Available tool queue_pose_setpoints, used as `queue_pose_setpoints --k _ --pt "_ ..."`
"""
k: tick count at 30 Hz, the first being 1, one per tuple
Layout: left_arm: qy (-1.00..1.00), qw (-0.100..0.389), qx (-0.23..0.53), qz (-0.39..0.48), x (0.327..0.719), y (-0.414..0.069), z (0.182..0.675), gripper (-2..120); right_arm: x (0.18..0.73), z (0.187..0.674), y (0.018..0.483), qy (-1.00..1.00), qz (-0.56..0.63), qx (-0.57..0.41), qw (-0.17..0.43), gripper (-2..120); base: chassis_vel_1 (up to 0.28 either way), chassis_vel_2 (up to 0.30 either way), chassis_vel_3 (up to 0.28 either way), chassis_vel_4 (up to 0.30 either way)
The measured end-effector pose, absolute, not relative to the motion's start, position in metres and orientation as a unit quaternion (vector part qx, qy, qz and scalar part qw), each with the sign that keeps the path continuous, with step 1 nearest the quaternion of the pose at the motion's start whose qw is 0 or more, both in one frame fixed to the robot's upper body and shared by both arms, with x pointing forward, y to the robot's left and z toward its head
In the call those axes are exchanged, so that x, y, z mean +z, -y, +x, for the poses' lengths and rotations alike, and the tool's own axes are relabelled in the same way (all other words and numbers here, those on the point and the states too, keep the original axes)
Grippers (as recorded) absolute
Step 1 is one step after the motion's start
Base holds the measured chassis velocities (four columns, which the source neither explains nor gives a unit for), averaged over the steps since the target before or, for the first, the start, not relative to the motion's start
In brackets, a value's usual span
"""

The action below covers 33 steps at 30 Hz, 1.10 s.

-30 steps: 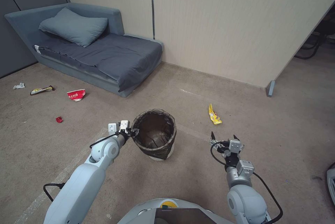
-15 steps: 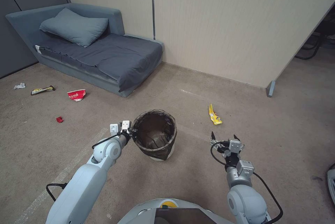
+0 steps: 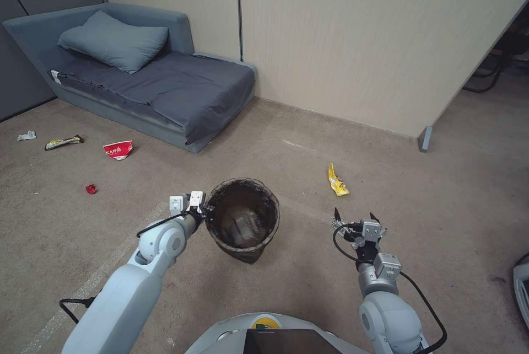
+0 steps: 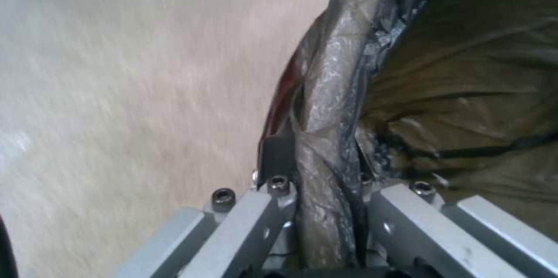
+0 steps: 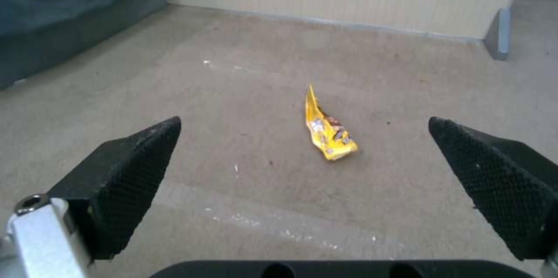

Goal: Pick up the trash bin, then pick up the garbage from the floor and place it into the trash bin.

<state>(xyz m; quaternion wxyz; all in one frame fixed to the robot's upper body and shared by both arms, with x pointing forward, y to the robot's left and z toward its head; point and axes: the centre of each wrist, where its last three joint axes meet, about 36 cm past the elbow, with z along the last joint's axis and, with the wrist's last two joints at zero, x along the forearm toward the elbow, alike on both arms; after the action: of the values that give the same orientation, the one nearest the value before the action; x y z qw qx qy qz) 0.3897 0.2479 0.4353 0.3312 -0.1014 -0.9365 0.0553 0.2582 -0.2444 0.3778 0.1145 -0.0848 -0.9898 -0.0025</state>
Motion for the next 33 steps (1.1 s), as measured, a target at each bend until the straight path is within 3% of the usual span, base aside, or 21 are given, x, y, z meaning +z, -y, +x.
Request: queue_pose_setpoints --k 11,22,33 --pt "0.975 0.185 -0.002 -0.12 0.541 -0.259 0.336 0 0.385 0.258 0.246 0.991 -0.082 0.002 0.107 100 0.0 0.0 0.0 0.0" --pt "0.984 0.128 -0.063 -0.11 0.576 -0.254 0.289 0 0.389 0.258 0.245 0.992 -0.079 0.003 0.101 100 0.0 0.0 0.0 0.0" --pt "0.985 0.135 -0.077 -0.079 0.573 -0.262 0.283 0 0.395 0.251 0.249 0.992 -0.082 0.006 0.092 100 0.0 0.0 0.0 0.0"
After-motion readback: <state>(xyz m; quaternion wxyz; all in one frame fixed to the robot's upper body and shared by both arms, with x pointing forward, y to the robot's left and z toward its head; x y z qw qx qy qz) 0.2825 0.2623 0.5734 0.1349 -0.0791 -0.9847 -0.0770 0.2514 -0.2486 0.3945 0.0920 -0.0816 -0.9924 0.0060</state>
